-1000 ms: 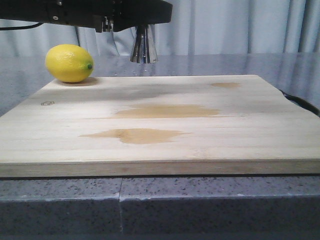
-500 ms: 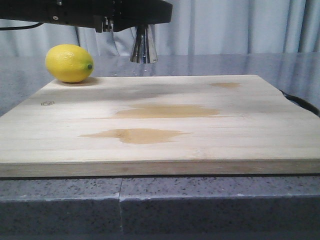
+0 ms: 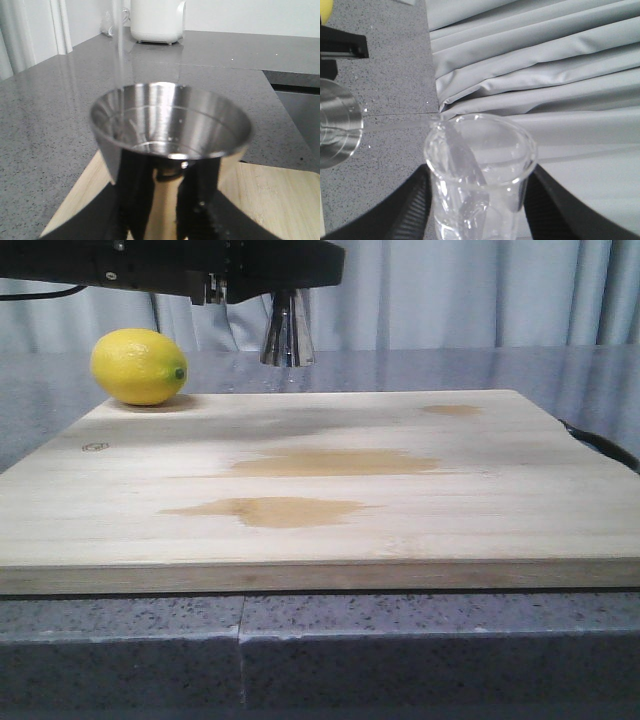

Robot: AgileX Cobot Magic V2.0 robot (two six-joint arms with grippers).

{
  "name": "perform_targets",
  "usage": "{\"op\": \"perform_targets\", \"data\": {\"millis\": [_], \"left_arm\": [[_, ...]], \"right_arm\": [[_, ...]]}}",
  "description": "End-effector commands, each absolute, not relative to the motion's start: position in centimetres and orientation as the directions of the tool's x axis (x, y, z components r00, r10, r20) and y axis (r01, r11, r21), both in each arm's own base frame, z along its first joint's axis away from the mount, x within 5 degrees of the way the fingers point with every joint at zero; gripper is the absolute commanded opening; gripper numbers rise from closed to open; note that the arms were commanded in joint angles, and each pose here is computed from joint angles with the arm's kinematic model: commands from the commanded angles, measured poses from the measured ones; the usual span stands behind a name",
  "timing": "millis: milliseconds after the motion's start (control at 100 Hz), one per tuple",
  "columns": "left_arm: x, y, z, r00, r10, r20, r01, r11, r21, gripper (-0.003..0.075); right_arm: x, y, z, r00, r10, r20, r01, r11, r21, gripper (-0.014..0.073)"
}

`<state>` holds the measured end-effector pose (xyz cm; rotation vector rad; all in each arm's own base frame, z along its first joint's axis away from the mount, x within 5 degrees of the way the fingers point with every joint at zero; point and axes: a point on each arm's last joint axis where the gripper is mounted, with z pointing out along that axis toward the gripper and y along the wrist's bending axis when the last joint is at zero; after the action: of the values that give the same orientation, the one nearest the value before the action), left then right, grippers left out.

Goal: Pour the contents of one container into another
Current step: 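Tilt the beaker with the right gripper, pouring liquid into the held jigger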

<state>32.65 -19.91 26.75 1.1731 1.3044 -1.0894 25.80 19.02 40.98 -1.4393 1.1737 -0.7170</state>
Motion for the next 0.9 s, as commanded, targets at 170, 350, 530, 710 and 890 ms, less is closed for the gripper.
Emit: {"op": "perform_targets", "data": {"millis": [170, 350, 530, 710, 890], "left_arm": [[31.53, -20.00, 30.80, 0.056, -0.092, -0.994, 0.996, 0.071, 0.050, 0.0199], [31.53, -20.00, 30.80, 0.056, -0.092, -0.994, 0.996, 0.071, 0.050, 0.0199], [31.53, -20.00, 30.80, 0.056, -0.092, -0.994, 0.996, 0.071, 0.050, 0.0199], [31.53, -20.00, 30.80, 0.056, -0.092, -0.994, 0.996, 0.071, 0.050, 0.0199], [31.53, -20.00, 30.80, 0.056, -0.092, -0.994, 0.996, 0.071, 0.050, 0.0199]], "right_arm": [[25.03, 18.65, 43.65, 0.384, -0.910, -0.159, -0.172, 0.098, -0.980, 0.0310], [25.03, 18.65, 43.65, 0.384, -0.910, -0.157, -0.171, 0.097, -0.980, 0.0310], [25.04, 18.63, 43.64, 0.382, -0.911, -0.157, -0.172, 0.097, -0.980, 0.0310], [24.90, 18.66, 43.66, 0.379, -0.912, -0.156, -0.174, 0.096, -0.980, 0.0310], [24.17, 19.39, 43.39, 0.375, -0.914, -0.156, -0.202, 0.084, -0.976, 0.0310]]}}
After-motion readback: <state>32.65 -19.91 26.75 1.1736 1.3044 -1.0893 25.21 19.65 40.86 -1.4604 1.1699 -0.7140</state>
